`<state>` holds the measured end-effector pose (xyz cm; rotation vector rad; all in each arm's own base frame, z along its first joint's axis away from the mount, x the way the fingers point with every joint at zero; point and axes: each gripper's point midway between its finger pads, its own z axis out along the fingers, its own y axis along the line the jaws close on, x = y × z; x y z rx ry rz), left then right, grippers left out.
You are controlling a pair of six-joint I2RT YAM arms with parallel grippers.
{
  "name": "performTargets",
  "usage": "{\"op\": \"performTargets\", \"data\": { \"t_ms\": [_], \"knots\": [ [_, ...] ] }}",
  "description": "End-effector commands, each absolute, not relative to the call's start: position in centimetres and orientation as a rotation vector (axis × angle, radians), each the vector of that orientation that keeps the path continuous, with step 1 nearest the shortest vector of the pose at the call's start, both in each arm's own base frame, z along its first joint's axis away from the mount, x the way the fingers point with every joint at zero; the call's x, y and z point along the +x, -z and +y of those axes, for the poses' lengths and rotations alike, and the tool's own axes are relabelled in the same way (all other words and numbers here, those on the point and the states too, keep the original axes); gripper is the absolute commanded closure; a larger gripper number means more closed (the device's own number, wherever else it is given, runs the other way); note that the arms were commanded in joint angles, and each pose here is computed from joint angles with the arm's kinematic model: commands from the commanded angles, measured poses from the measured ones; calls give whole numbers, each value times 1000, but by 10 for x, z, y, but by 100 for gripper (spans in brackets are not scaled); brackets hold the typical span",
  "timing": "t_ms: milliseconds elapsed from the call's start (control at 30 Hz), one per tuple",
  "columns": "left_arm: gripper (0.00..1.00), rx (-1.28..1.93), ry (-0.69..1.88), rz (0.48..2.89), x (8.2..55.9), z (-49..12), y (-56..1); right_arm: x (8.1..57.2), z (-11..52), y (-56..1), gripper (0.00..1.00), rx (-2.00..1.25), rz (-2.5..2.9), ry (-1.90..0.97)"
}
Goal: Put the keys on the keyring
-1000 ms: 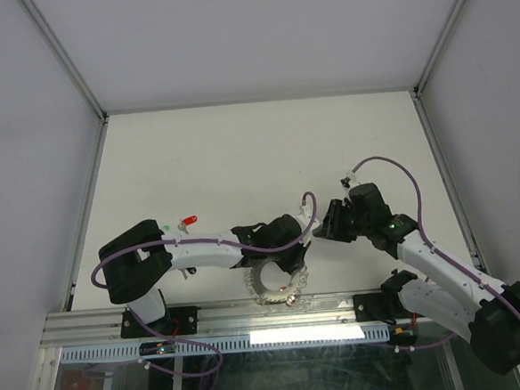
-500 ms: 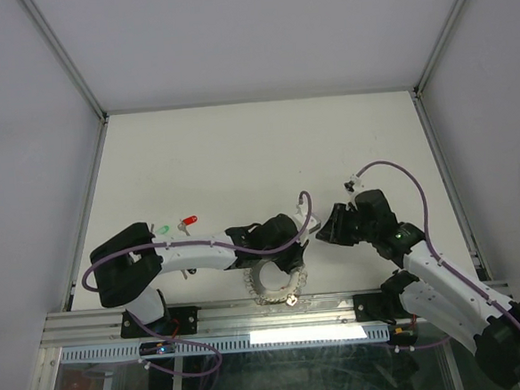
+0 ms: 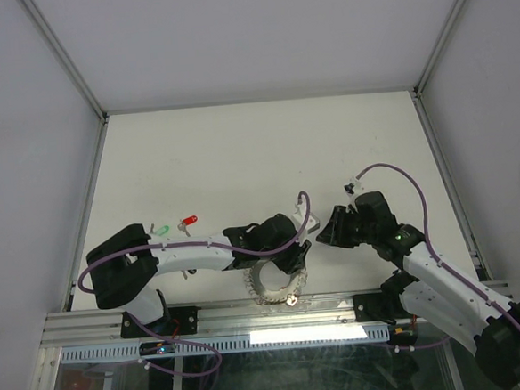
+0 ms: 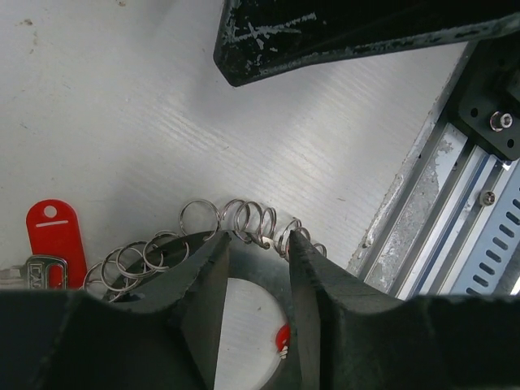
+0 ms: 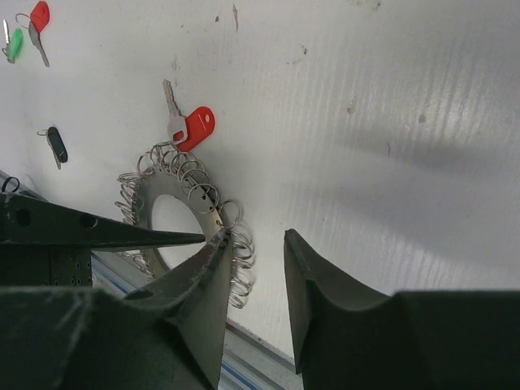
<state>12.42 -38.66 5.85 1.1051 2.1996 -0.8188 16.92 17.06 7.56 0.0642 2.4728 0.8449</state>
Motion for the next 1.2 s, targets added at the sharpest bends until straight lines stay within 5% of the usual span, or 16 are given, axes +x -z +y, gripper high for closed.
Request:
{"op": "performTargets", "data": {
  "t_ms": [0, 667, 900, 1167],
  "knots": [
    [65, 1097, 886, 2124, 127, -408, -79, 176, 178, -90, 65, 47, 2403, -903],
    [66, 1182, 884, 2170, 118, -412, -53, 176, 178, -88, 65, 51, 2408, -904],
    [74, 1192, 876, 2176, 117, -411, -48, 175, 178, -88, 65, 51, 2407, -904],
    [97, 1204, 894, 2166, 116, -414, -50, 175, 177, -87, 65, 58, 2406, -902]
  ]
}}
